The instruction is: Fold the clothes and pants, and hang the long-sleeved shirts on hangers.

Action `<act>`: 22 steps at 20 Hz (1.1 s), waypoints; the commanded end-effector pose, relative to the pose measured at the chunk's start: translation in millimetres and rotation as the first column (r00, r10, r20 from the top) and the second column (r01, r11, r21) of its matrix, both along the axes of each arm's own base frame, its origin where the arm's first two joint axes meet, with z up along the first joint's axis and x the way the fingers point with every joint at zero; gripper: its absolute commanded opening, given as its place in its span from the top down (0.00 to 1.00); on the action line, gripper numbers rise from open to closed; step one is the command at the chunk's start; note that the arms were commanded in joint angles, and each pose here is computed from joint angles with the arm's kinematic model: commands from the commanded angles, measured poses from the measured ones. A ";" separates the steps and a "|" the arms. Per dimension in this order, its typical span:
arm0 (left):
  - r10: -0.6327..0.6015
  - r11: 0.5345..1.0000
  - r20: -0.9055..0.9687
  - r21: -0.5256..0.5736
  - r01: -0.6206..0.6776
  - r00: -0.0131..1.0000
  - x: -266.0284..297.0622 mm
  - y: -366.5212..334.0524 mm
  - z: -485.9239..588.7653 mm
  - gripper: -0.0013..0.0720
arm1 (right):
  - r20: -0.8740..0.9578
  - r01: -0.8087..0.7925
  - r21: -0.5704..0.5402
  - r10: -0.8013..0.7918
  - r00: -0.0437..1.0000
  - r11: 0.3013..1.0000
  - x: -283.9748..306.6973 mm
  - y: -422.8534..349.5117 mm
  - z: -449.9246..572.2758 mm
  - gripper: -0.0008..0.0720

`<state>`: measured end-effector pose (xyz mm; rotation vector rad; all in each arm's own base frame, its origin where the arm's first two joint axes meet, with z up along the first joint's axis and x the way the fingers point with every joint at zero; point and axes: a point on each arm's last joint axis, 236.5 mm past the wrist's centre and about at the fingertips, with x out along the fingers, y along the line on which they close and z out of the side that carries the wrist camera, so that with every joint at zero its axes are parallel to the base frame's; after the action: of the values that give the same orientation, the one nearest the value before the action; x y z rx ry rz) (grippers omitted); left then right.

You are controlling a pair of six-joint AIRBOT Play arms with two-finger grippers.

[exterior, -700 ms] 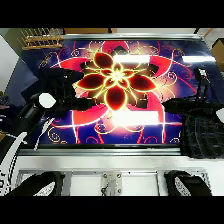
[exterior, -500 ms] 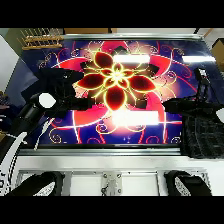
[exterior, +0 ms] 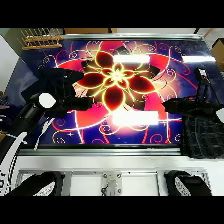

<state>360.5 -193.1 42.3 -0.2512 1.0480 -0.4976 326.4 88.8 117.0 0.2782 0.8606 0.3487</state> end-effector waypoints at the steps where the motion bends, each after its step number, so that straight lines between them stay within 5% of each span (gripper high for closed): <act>1: 0.018 0.992 0.130 0.121 -0.034 0.991 29.5 31.7 9.7 0.02 | -0.002 -0.001 0.000 0.001 1.000 1.000 -0.2 0.3 -0.4 0.96; 5: 0.060 0.879 0.299 0.436 -0.192 0.952 106.8 150.8 31.5 0.04 | -0.001 -0.001 0.000 0.001 1.000 1.000 -0.1 0.3 -0.3 0.96; 7: 0.112 0.845 0.273 0.480 -0.236 0.955 128.9 190.2 14.8 0.04 | -0.001 -0.001 0.000 0.001 1.000 1.000 -0.1 0.3 -0.3 0.96; 12: 0.193 0.851 0.116 0.475 -0.225 0.974 158.8 215.6 -73.1 0.04 | -0.001 -0.001 0.000 0.001 1.000 1.000 -0.1 0.3 -0.3 0.96; 18: 0.121 0.862 0.024 0.492 -0.117 0.992 169.6 178.0 -132.7 0.04 | -0.001 -0.001 0.000 0.001 1.000 1.000 -0.1 0.3 -0.3 0.96; 19: 0.120 0.864 0.012 0.491 -0.111 0.993 169.9 173.1 -136.0 0.08 | -0.002 -0.001 0.000 0.001 1.000 1.000 -0.2 0.3 -0.4 0.96; 21: 0.165 0.869 -0.033 0.477 -0.129 0.986 163.7 169.0 -134.9 0.94 | -0.001 -0.001 0.000 0.001 1.000 1.000 -0.1 0.3 -0.3 0.96; 22: 0.180 0.872 -0.053 0.470 -0.134 0.982 160.4 163.6 -128.1 0.97 | -0.001 -0.001 0.000 0.001 1.000 1.000 -0.1 0.3 -0.3 0.96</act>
<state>528.5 -18.1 -83.0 0.1151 1.1343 -0.0907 326.4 88.7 117.0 0.2778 0.8606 0.3485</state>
